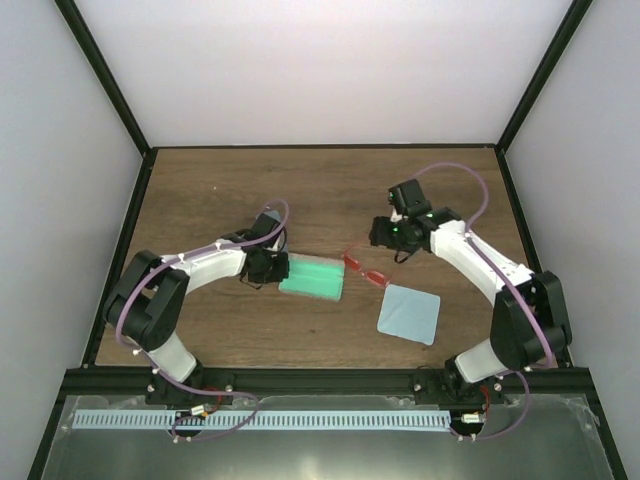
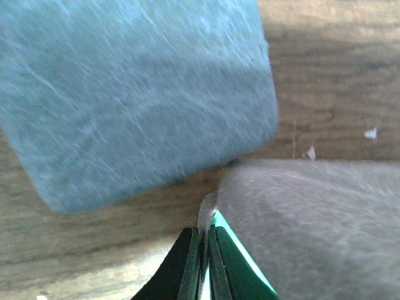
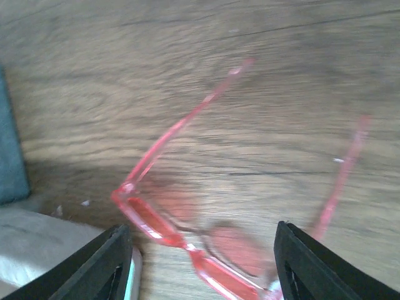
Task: Organize the sunglasses
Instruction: Adjust the sunglasses case at the center of the board, then move the sunglasses to the center of the board, then adjust the glasses cleaning cloth at the center of the board.
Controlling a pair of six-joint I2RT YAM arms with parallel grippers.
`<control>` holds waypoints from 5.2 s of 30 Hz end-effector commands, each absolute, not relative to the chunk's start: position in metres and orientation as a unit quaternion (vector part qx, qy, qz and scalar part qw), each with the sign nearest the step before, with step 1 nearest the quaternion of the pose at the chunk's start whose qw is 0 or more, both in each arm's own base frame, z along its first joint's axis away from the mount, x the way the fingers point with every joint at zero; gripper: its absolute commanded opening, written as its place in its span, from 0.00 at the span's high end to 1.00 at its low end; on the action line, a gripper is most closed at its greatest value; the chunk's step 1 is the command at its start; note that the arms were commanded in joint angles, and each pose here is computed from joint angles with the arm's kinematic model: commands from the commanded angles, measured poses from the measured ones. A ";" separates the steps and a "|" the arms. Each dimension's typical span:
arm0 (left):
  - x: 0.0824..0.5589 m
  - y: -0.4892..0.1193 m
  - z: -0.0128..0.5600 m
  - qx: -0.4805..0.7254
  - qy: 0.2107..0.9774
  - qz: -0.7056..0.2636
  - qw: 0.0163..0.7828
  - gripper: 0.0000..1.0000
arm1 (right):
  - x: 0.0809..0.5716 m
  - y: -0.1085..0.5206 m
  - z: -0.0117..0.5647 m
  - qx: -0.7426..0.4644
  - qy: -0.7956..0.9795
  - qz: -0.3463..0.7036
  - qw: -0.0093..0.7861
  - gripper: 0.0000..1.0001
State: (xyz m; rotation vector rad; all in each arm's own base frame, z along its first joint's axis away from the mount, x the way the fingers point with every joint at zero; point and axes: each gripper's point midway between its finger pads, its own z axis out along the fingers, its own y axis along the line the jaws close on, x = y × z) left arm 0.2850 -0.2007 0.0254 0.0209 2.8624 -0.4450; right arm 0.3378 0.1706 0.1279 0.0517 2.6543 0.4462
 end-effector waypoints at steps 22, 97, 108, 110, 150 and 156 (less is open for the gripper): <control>0.329 -0.184 0.047 -0.056 0.970 -0.154 0.179 0.58 | 0.325 0.085 0.116 0.137 0.958 0.133 0.215 0.41; 0.400 -0.253 0.149 0.083 0.937 -0.232 0.248 0.20 | 0.342 0.101 0.032 0.223 0.968 0.089 0.066 0.99; 0.390 -0.257 0.138 0.099 0.938 -0.246 0.223 0.20 | 0.375 0.054 0.032 0.271 0.956 0.069 0.084 0.94; 0.388 -0.259 0.139 0.102 0.937 -0.251 0.222 0.20 | 0.377 0.052 0.029 0.269 0.958 0.063 0.081 0.81; 0.222 -0.516 0.043 0.384 0.851 -0.353 0.065 0.71 | 0.228 0.022 0.108 0.318 0.931 0.067 0.164 0.93; 0.240 -0.498 0.005 0.367 0.888 -0.267 0.074 0.71 | 0.227 0.023 0.110 0.318 0.930 0.073 0.169 0.91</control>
